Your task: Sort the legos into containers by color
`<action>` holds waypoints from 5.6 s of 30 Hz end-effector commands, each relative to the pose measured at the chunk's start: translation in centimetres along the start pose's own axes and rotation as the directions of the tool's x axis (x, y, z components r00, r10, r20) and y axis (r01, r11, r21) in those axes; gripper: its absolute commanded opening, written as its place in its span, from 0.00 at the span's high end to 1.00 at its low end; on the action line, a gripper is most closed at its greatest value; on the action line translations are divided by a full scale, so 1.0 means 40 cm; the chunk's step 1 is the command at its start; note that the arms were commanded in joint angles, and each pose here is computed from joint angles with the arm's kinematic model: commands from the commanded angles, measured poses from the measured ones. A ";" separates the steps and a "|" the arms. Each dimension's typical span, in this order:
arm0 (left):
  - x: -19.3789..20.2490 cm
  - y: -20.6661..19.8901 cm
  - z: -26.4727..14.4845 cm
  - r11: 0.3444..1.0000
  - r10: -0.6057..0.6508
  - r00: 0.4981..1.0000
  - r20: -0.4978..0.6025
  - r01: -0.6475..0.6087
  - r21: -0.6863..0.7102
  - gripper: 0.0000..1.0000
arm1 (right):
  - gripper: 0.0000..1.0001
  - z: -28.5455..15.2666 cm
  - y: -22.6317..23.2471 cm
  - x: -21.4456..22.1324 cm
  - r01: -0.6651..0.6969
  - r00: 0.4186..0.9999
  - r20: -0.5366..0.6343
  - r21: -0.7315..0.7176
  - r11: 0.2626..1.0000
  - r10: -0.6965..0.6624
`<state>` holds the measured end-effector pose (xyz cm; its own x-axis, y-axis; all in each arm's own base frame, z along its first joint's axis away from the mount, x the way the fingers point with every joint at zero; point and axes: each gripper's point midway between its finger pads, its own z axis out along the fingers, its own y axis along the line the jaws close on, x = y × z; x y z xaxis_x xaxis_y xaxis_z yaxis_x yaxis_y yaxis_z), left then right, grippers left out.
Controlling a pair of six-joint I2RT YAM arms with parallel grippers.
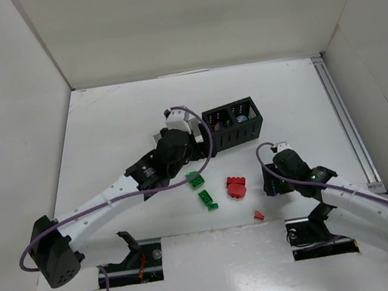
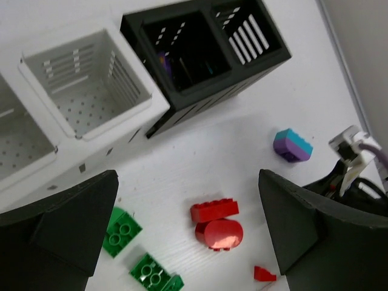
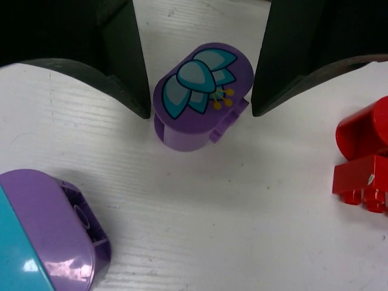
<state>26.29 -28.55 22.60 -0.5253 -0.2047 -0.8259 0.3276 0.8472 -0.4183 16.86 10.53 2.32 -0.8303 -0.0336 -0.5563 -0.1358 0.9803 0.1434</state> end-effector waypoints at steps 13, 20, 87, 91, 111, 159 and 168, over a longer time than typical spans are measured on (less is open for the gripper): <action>0.086 0.049 -0.055 0.997 -0.080 0.995 -0.057 0.079 -0.009 0.00 | 0.66 -0.104 0.076 -0.248 0.207 0.936 0.292 -0.006 0.978 -0.196; 0.116 0.094 -0.061 0.987 -0.135 0.988 -0.073 0.128 -0.097 0.00 | 0.66 -0.248 0.182 -0.528 0.449 0.741 0.537 0.051 0.892 -0.403; 0.104 0.119 -0.060 0.993 0.018 0.993 -0.121 -0.032 -0.115 0.00 | 0.12 0.042 -0.090 -0.193 -0.275 0.954 0.201 0.279 0.920 0.224; 0.099 0.127 -0.058 0.992 0.013 0.993 -0.117 -0.027 -0.124 0.00 | 0.13 0.046 -0.112 -0.214 -0.317 0.937 0.242 0.296 0.901 0.251; 0.105 0.136 -0.042 0.988 0.024 0.990 -0.137 -0.044 -0.145 0.00 | 0.24 0.090 -0.180 -0.265 -0.344 0.928 0.265 0.345 0.873 0.261; 0.006 -0.223 -0.153 0.759 0.094 0.990 -0.105 -0.003 0.651 0.03 | 0.69 -0.449 0.503 -0.459 0.982 -0.127 0.886 0.174 0.067 -0.447; 0.015 -0.213 -0.133 0.783 0.092 0.988 -0.124 0.005 0.622 0.49 | 0.69 -0.456 0.503 -0.486 0.977 -0.117 0.878 0.186 0.107 -0.465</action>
<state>18.54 -32.82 25.49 -0.6288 -0.0289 -0.7770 0.7113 0.3821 -0.5899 20.30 26.74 26.52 0.5616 -0.3561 -0.7468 -0.7841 0.0591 -0.6178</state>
